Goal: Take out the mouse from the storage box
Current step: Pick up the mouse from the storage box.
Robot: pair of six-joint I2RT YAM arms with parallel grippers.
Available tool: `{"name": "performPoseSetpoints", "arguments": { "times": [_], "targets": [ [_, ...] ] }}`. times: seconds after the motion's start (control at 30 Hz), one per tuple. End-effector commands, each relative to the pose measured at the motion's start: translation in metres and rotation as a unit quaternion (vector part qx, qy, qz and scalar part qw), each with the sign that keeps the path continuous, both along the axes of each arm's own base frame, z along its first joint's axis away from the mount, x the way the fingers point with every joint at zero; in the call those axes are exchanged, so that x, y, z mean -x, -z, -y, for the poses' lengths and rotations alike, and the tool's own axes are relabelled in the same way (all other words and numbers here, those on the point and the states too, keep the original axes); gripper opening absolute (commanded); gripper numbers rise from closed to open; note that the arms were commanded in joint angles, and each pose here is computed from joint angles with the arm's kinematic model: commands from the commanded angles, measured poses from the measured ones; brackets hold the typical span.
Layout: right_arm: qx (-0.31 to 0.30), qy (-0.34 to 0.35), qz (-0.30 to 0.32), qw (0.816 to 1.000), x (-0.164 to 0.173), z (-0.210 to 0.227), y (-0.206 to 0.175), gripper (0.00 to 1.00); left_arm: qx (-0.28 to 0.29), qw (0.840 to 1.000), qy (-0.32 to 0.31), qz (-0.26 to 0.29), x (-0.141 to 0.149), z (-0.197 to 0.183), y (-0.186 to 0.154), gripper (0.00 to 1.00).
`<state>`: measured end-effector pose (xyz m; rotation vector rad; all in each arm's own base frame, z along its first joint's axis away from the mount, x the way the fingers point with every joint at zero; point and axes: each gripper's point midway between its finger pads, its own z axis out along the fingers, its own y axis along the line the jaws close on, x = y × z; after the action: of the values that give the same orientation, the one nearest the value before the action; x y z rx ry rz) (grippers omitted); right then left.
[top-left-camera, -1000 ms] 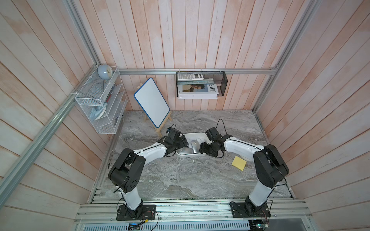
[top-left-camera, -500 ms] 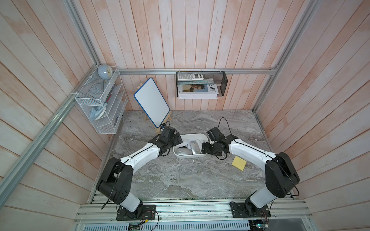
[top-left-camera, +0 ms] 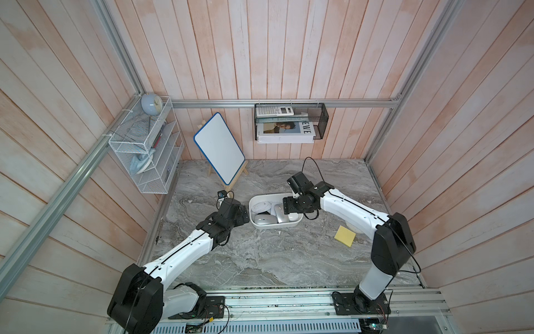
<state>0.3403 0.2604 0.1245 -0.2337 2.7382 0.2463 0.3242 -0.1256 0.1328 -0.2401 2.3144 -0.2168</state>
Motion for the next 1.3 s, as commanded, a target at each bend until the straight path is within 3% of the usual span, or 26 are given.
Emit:
{"name": "performPoseSetpoints", "arguments": {
  "times": [0.0, 0.63, 0.83, 1.27],
  "targets": [
    [0.035, -0.029, -0.028, 0.999, 0.004, -0.008, 0.015, 0.81, -0.031, 0.999, 0.012, 0.009, 0.003, -0.006, 0.001, 1.00],
    [0.063, -0.060, -0.077, 0.993, -0.014, -0.035, 0.062, 0.76, -0.032, 0.999, 0.023, 0.018, 0.004, -0.005, 0.003, 1.00],
    [0.071, -0.064, -0.091, 0.991, -0.016, -0.039, 0.075, 0.69, -0.030, 0.999, 0.022, 0.017, 0.004, -0.005, 0.003, 1.00],
    [0.080, -0.066, -0.099, 0.990, -0.020, -0.042, 0.087, 0.68, -0.029, 0.999, 0.018, 0.023, 0.005, -0.006, 0.000, 1.00]
  ]
}}
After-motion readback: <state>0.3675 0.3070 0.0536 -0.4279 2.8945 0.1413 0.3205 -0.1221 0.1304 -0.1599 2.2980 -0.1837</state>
